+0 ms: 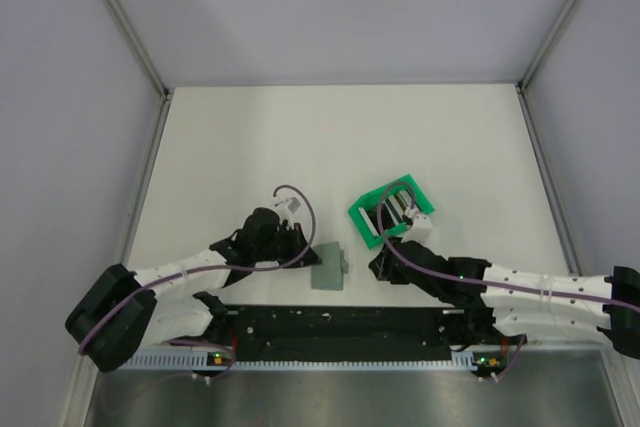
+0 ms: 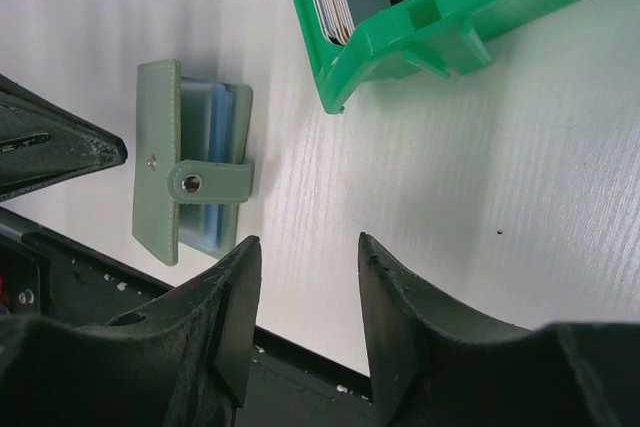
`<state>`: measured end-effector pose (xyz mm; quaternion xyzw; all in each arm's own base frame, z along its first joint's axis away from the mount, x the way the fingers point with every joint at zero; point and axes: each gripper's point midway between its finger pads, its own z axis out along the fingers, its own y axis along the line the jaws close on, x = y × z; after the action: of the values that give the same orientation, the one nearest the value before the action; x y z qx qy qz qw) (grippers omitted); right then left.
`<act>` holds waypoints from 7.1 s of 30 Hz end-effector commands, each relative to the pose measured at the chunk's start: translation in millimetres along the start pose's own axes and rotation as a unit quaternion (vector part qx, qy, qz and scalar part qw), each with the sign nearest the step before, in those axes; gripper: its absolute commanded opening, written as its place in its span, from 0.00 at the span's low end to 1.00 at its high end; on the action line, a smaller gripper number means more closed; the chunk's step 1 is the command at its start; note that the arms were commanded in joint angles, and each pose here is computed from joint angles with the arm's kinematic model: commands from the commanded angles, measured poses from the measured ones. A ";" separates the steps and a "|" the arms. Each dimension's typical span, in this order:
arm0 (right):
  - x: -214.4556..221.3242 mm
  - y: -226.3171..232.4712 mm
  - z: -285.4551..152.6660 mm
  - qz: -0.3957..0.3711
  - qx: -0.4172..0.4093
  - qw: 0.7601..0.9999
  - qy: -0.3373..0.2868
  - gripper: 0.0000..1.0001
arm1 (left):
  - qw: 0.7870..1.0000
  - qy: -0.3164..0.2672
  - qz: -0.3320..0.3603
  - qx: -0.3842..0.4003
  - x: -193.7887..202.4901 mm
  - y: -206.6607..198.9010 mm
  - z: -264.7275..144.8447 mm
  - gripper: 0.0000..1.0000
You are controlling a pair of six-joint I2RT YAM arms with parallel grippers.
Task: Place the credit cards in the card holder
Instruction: Close the card holder at the center of the board.
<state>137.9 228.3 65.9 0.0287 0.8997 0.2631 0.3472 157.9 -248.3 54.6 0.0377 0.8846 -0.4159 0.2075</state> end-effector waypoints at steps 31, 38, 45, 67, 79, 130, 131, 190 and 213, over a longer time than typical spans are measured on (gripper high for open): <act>-3.8 34.1 15.9 0.006 -0.026 0.999 0.018 0.37 | 0.998 0.013 0.024 0.048 2.7 -25.6 11.3 0.00; -7.4 40.6 19.3 0.003 -0.031 0.999 0.018 0.33 | 0.999 0.020 0.016 0.024 14.9 -8.7 12.2 0.00; -7.5 46.4 23.9 -0.001 -0.034 0.999 0.024 0.33 | 0.999 0.022 0.017 0.020 20.8 -5.0 9.8 0.00; 1.0 80.9 49.2 -0.001 -0.081 0.995 0.066 0.08 | 1.000 0.028 0.014 -0.002 28.7 5.6 9.3 0.00; 6.0 87.6 56.4 -0.002 -0.086 0.993 0.078 0.06 | 0.999 0.031 0.018 -0.004 30.6 7.6 8.9 0.00; 2.5 82.7 61.4 -0.020 -0.070 0.994 0.078 0.06 | 0.999 0.046 0.027 -0.011 27.7 4.7 20.9 0.02; 3.2 83.3 62.3 -0.021 -0.070 0.994 0.080 0.06 | 0.999 0.046 0.027 -0.010 27.4 4.4 20.7 0.02; -7.3 82.3 48.7 -0.037 -0.075 0.995 0.057 0.02 | 0.999 0.040 0.031 -0.006 24.4 -1.0 17.3 0.02; -38.9 65.0 21.1 0.069 -0.108 0.991 -0.032 0.79 | 0.999 0.033 0.042 -0.014 19.2 -0.8 16.1 0.03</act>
<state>160.6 283.2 77.5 0.0181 0.8848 0.3315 0.3269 142.0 -262.9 33.5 0.0752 0.8972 -0.3964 0.1796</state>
